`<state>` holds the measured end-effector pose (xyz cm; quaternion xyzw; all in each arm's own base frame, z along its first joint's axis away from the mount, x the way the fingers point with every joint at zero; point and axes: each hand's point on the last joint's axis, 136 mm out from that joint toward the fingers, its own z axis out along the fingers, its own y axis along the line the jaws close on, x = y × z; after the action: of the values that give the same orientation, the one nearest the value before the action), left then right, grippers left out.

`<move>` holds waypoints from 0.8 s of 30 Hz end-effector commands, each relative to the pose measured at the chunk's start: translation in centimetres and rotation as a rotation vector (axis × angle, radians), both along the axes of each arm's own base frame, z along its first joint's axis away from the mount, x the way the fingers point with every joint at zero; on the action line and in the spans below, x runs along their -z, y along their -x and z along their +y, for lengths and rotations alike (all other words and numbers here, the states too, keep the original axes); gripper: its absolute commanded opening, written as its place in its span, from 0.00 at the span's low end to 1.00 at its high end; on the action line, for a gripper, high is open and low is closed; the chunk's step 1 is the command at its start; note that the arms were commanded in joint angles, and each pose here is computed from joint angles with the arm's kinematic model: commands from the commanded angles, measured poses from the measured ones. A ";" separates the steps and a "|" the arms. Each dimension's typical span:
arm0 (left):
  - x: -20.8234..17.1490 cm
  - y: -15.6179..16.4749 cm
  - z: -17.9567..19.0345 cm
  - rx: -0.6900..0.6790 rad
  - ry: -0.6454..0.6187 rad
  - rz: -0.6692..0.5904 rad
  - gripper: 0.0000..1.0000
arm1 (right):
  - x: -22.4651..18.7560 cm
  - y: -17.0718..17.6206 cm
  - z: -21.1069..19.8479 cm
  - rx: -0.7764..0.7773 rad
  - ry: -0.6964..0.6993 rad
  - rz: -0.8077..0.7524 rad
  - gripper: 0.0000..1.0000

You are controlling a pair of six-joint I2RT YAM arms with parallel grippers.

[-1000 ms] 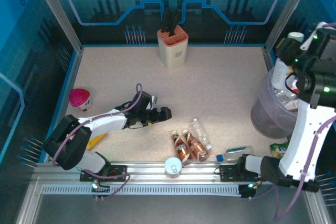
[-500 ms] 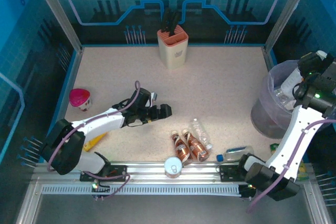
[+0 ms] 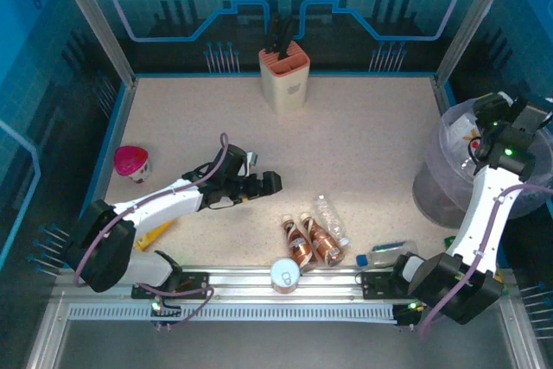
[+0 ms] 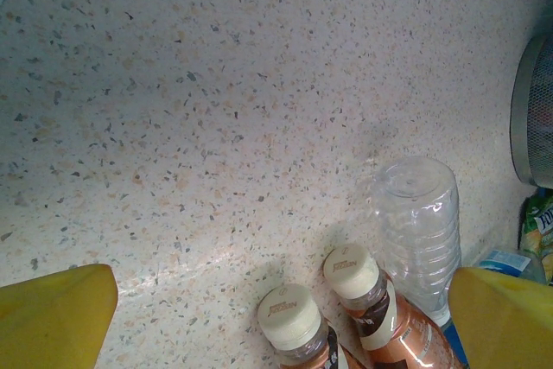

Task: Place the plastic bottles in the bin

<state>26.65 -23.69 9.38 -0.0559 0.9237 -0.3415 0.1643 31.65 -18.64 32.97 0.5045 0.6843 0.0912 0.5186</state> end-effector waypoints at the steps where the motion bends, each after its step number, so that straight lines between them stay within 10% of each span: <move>1: -0.9 -0.3 0.3 -0.003 -0.003 -0.025 0.99 | 1.5 0.3 0.7 0.007 -0.049 0.021 0.56; 15: -0.5 -0.5 0.0 -0.004 0.007 -0.020 0.99 | -0.4 1.5 2.0 -0.075 0.056 0.110 0.99; 24: -0.5 -0.7 -0.3 0.003 0.016 -0.022 0.99 | -3.0 1.6 4.1 -0.205 0.183 0.197 1.00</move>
<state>26.70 -23.73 9.27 -0.0562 0.9239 -0.3414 0.1637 30.64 -15.48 36.26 0.4201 0.7527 0.0536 0.5040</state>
